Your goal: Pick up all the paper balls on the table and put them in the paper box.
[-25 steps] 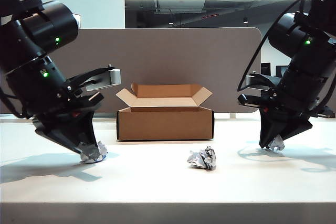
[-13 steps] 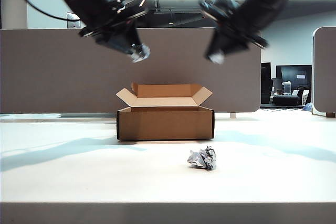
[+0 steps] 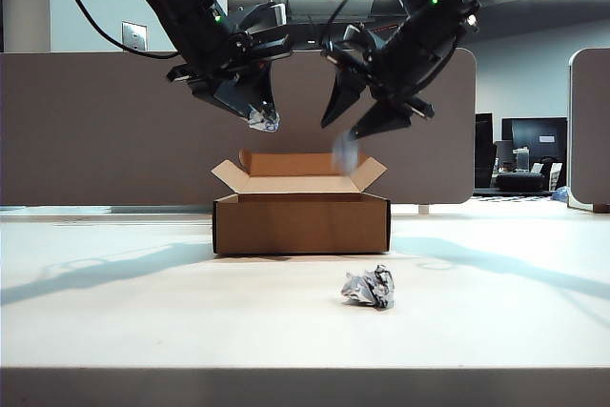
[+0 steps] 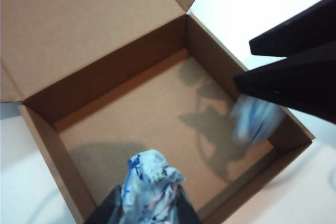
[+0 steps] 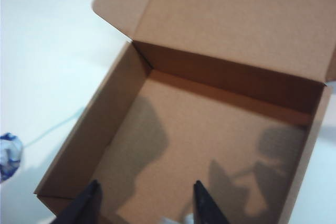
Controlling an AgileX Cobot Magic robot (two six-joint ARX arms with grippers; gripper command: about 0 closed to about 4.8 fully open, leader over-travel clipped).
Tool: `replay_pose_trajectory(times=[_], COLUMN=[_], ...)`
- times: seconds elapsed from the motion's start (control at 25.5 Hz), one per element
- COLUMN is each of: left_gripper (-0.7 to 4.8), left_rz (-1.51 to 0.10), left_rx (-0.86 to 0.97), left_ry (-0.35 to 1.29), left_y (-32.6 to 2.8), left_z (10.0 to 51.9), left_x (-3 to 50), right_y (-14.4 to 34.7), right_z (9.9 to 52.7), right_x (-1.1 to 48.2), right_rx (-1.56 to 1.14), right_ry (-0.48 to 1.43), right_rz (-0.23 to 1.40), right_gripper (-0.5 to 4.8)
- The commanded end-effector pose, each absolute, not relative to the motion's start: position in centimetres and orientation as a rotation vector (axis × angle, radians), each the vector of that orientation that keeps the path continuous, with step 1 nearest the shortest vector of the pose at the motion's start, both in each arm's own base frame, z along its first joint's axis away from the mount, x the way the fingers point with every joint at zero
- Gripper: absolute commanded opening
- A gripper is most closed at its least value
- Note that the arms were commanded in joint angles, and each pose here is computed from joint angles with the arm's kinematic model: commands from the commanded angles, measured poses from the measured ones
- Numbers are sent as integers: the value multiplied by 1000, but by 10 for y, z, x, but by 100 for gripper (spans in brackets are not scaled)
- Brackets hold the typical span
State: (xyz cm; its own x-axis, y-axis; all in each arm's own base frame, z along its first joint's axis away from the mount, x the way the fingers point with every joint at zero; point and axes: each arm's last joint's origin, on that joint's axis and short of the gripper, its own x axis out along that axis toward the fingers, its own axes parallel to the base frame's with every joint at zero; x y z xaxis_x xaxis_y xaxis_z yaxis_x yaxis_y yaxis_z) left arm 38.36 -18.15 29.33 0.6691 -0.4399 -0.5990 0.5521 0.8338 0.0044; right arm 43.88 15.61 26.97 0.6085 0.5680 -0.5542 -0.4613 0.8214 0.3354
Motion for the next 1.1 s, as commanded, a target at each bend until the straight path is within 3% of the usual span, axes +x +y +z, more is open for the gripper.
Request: replay_pose_trajectory(times=[0.04, 0.24, 0.39, 0.55, 0.75, 0.94, 1.02, 1.1], left_gripper=[125, 138, 248, 248, 248, 247, 247, 247], left_rz=[-558, -546, -530, -525, -537, -652, -651, -645], left_rx=[195, 194, 190, 189, 205, 252, 252, 252], left_ry=[600, 607, 621, 627, 656, 662, 650, 628], left_y=[-179, -174, -167, -165, -163, -161, -158, -153], left_z=[299, 299, 298, 298, 301, 310, 319, 335], left_x=[385, 387, 389, 389, 384, 372, 366, 354], right_y=[157, 155, 153, 149, 145, 143, 140, 134], right_z=[282, 282, 280, 277, 273, 270, 268, 267], right_x=[439, 439, 437, 436, 425, 414, 412, 411], right_rx=[164, 166, 157, 97, 55, -57, -21, 118], right_ry=[632, 635, 667, 688, 810, 879, 922, 997], right_rz=[610, 609, 606, 608, 607, 682, 686, 673], right_gripper=[226, 226, 226, 276, 276, 280, 339, 342])
